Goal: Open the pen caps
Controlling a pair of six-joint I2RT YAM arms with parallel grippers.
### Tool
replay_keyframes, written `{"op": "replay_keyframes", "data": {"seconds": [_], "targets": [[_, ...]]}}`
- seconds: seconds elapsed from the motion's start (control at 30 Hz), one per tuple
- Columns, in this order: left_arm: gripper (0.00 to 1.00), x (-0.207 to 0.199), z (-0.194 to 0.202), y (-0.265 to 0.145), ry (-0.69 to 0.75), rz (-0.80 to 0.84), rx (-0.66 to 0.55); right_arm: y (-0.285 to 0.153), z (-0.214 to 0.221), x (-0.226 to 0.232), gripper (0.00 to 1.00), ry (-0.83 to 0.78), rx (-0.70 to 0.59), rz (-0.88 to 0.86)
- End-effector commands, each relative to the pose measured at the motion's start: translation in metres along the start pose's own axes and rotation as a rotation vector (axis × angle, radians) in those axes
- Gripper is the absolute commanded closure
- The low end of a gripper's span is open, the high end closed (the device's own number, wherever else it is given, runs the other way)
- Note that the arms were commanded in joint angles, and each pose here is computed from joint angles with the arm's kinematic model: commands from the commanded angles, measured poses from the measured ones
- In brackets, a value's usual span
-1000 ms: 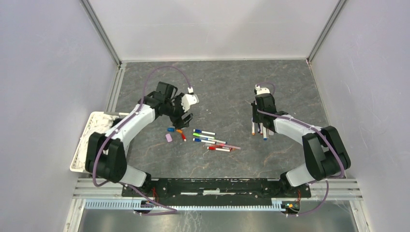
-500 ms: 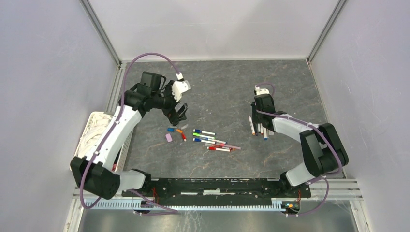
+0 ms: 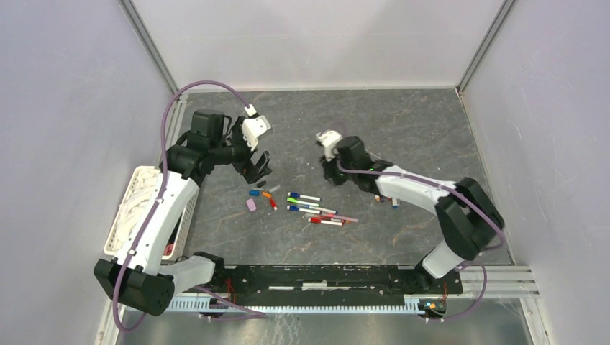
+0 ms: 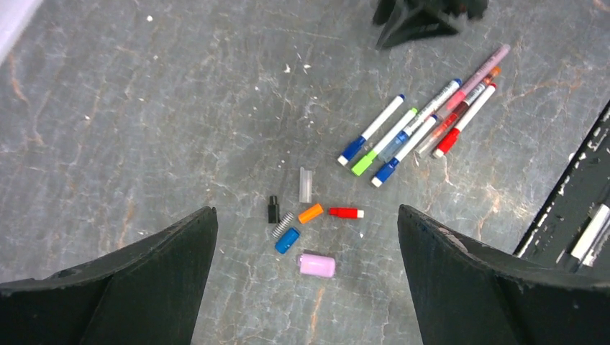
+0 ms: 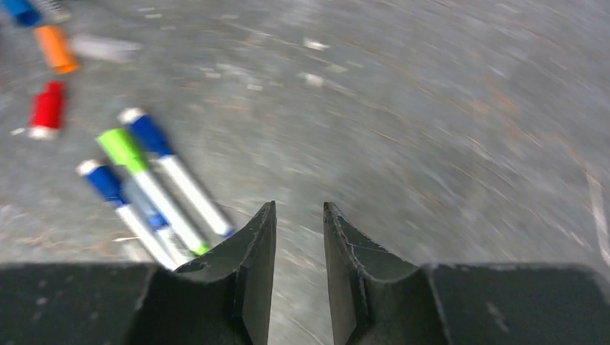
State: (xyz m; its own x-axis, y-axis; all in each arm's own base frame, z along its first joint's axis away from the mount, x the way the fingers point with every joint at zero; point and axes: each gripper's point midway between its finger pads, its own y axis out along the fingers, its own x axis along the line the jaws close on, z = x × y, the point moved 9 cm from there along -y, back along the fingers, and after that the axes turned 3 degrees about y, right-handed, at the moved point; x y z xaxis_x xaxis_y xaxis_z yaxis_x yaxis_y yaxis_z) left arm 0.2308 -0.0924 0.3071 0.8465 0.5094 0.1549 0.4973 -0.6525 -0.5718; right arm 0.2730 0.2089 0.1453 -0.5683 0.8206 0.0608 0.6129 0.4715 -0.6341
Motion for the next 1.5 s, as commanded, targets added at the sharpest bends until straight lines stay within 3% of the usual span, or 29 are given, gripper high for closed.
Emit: {"op": "replay_keyframes", "data": {"seconds": [0.0, 0.27, 0.7, 0.97, 1.07, 1.23, 1.47], "targets": [[0.0, -0.009, 0.006, -0.001, -0.031, 0.046, -0.008, 0.023, -0.002, 0.048, 0.65, -0.199, 0.101, -0.22], [0.0, -0.015, -0.003, -0.011, -0.053, 0.093, -0.066, 0.053, 0.008, 0.079, 0.64, -0.275, 0.194, -0.284], [0.0, -0.02, 0.006, -0.005, -0.021, 0.178, -0.038, 0.067, 0.029, 0.068, 0.7, -0.278, 0.26, -0.185], [0.0, -0.037, 0.022, -0.005, 0.066, 0.315, -0.048, 0.071, 0.071, 0.051, 0.71, -0.227, 0.34, -0.221], [0.0, -0.04, 0.029, -0.001, 0.078, 0.349, -0.036, 0.067, 0.077, 0.05, 0.76, -0.236, 0.356, -0.232], [0.0, -0.035, 0.042, 0.013, 0.09, 0.359, -0.003, 0.055, 0.061, 0.046, 1.0, -0.213, 0.301, -0.244], [0.0, -0.031, 0.064, 0.035, 0.155, 0.396, 0.022, 0.016, 0.005, 0.044, 1.0, -0.139, 0.122, -0.345]]}}
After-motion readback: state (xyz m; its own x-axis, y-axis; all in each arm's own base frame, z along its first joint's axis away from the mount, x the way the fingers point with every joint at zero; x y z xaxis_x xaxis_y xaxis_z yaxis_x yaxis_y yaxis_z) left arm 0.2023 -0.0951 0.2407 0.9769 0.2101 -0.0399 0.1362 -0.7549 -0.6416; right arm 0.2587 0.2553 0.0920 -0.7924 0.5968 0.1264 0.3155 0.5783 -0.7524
